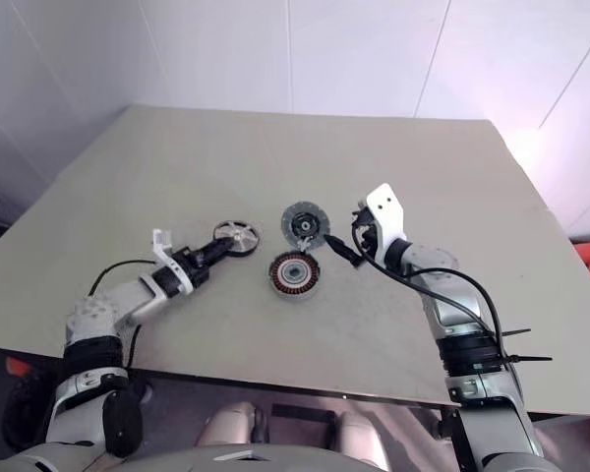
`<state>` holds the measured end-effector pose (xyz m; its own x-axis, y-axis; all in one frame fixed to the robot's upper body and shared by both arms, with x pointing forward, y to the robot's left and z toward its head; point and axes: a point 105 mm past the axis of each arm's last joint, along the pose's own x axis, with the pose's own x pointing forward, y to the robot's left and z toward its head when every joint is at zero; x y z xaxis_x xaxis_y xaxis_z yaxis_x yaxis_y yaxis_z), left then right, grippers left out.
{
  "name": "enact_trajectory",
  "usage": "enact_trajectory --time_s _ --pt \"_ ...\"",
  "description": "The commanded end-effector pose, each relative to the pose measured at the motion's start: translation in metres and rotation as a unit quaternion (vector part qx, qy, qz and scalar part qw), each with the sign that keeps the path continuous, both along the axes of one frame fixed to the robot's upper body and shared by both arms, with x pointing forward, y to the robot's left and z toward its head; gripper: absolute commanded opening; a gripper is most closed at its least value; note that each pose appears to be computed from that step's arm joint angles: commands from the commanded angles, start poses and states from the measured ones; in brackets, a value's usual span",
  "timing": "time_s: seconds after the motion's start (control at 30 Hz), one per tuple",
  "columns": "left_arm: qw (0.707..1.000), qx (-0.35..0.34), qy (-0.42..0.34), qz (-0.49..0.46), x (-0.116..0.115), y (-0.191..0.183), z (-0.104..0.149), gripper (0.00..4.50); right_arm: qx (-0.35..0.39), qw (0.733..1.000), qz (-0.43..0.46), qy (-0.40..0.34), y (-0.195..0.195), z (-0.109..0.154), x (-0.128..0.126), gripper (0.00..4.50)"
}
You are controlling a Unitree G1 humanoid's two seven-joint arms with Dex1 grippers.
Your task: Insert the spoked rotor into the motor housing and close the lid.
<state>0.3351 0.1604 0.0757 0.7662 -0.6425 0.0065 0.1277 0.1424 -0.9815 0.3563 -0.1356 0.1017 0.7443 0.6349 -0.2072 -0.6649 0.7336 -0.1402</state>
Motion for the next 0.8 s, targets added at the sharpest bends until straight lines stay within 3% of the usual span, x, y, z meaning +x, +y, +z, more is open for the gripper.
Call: enact_trajectory --time_s 0.03,0.2,0.3,0.57,0.8 --pt "0.997 -0.053 -0.053 -0.024 -0.004 0.004 0.036 0.40 0.003 0.999 -0.001 -0.032 -0.002 0.018 0.004 4.50" --pt "0.994 -0.067 -0.069 -0.061 -0.006 -0.006 0.052 0.40 0.003 0.999 0.001 -0.032 -0.001 0.018 0.004 4.50" --pt "0.990 -0.062 -0.066 -0.110 -0.005 -0.031 0.056 0.40 0.003 0.999 0.002 -0.032 -0.001 0.018 0.004 4.50" --pt "0.975 -0.057 -0.048 -0.208 -0.006 -0.080 0.053 0.40 0.003 0.999 -0.004 -0.035 -0.003 0.018 0.002 4.50" --pt "0.966 -0.059 -0.024 -0.249 -0.017 -0.088 0.042 0.40 0.003 0.999 -0.019 -0.035 -0.011 0.017 -0.001 4.50"
